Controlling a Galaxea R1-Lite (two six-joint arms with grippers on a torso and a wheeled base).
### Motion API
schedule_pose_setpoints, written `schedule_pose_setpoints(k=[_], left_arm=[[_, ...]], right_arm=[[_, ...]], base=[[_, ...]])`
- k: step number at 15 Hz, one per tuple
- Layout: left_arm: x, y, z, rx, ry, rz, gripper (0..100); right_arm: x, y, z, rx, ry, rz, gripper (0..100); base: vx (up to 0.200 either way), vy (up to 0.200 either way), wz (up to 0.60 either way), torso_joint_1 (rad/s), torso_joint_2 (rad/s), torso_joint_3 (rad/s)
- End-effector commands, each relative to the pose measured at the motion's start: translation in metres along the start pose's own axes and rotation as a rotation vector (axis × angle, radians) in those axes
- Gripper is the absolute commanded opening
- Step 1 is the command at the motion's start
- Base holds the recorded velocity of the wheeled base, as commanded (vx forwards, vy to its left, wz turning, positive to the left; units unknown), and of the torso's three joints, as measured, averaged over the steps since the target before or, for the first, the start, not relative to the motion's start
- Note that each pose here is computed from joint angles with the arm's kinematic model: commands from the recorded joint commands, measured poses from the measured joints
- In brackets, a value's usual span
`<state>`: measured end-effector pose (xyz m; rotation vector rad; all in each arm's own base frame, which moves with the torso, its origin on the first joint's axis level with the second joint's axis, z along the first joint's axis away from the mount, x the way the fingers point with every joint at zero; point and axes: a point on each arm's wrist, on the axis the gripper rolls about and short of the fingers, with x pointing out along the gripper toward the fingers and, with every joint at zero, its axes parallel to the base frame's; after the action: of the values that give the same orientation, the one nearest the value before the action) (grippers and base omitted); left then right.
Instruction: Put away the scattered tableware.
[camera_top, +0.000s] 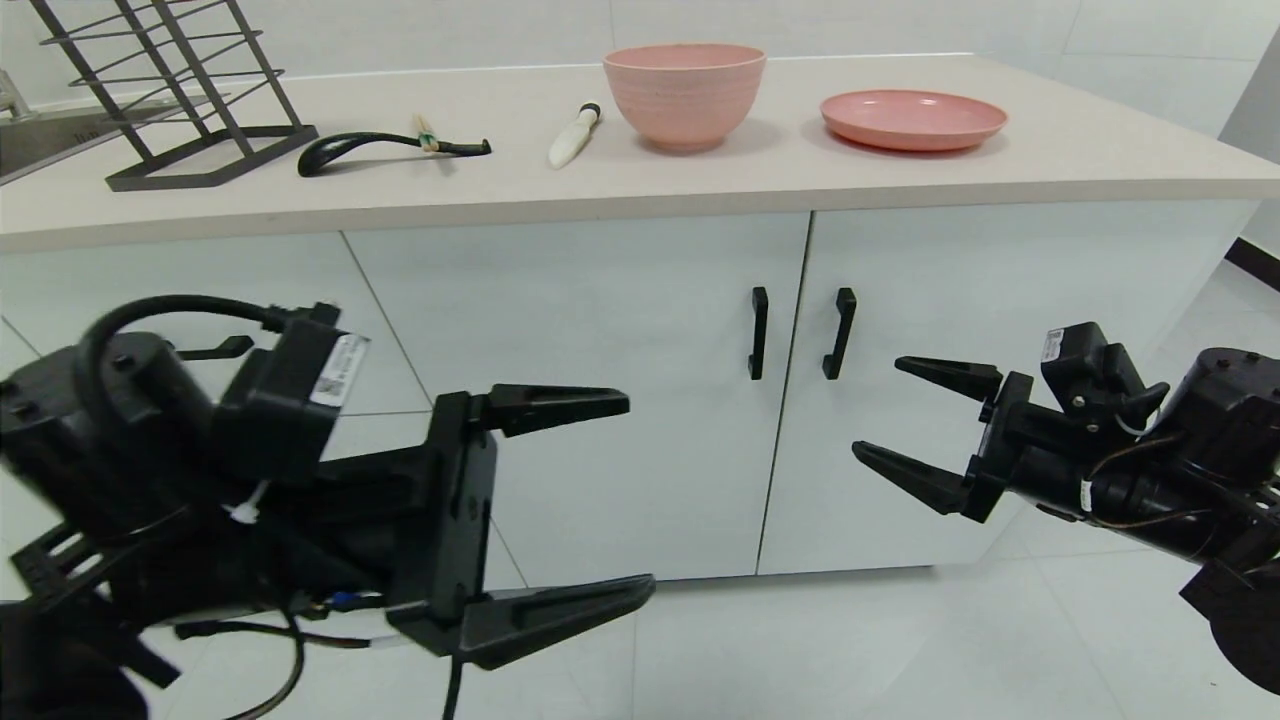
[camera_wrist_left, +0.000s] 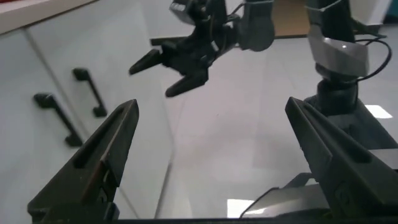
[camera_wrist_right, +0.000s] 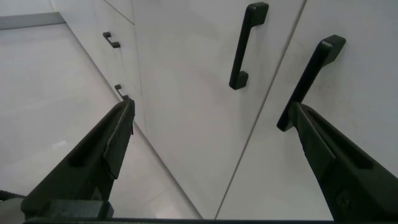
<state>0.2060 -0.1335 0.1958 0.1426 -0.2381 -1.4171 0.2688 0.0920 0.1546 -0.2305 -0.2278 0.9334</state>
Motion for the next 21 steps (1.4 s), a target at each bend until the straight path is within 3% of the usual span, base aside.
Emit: schedule_pose_setpoints(k=[1,2,3,6,8,9,11,13,14,15,18,21], left_arm=[[0.045,0.021,-0.031,-0.024,-0.014,-0.116,100],[0.069,0.026,-0.036,-0.014,-0.039,-0.18,100],[0.081,0.026,-0.039,-0.028,-0.044,-0.191,100],[0.105,0.031,-0.038,-0.158,-0.017,-0.045,100],[0.114,0.04,-0.039,-0.183,0.015,-0.014,100],[0.122,0.05,-0.039,-0.194,0.045,0.097,100],[0.131,0.058,-0.041,-0.129,0.046,0.135,100],[0.134,0.057,-0.043,-0.107,0.048,0.125,100],[0.137,0.055,-0.049,-0.061,0.051,0.064,100],[0.135,0.054,-0.05,0.017,0.036,-0.05,100],[0.13,0.062,-0.051,0.045,0.041,-0.068,100],[0.136,0.074,-0.052,0.062,0.037,-0.007,100]], right_arm=[[0.002,-0.001,-0.003,0.005,0.006,0.002,100],[0.003,0.0,-0.005,0.01,0.01,0.005,100],[0.004,-0.002,-0.004,0.006,0.005,0.003,100],[0.007,-0.003,-0.007,0.006,0.006,0.004,100],[0.016,-0.01,-0.011,0.003,0.002,0.003,100],[0.022,-0.014,-0.017,0.004,0.004,0.002,100],[0.028,-0.019,-0.019,-0.002,-0.005,0.0,100],[0.033,-0.025,-0.023,-0.005,-0.007,-0.009,100],[0.038,-0.031,-0.03,-0.01,-0.004,-0.016,100],[0.04,-0.035,-0.032,-0.015,-0.005,-0.022,100],[0.043,-0.039,-0.03,-0.029,-0.022,-0.018,100],[0.053,-0.05,-0.037,-0.043,-0.035,-0.029,100]], base=[[0.0,0.0,0.0,0.0,0.0,0.0],[0.0,0.0,0.0,0.0,0.0,0.0],[0.0,0.0,0.0,0.0,0.0,0.0],[0.0,0.0,0.0,0.0,0.0,0.0],[0.0,0.0,0.0,0.0,0.0,0.0],[0.0,0.0,0.0,0.0,0.0,0.0],[0.0,0.0,0.0,0.0,0.0,0.0],[0.0,0.0,0.0,0.0,0.0,0.0],[0.0,0.0,0.0,0.0,0.0,0.0],[0.0,0.0,0.0,0.0,0.0,0.0],[0.0,0.0,0.0,0.0,0.0,0.0],[0.0,0.0,0.0,0.0,0.0,0.0]])
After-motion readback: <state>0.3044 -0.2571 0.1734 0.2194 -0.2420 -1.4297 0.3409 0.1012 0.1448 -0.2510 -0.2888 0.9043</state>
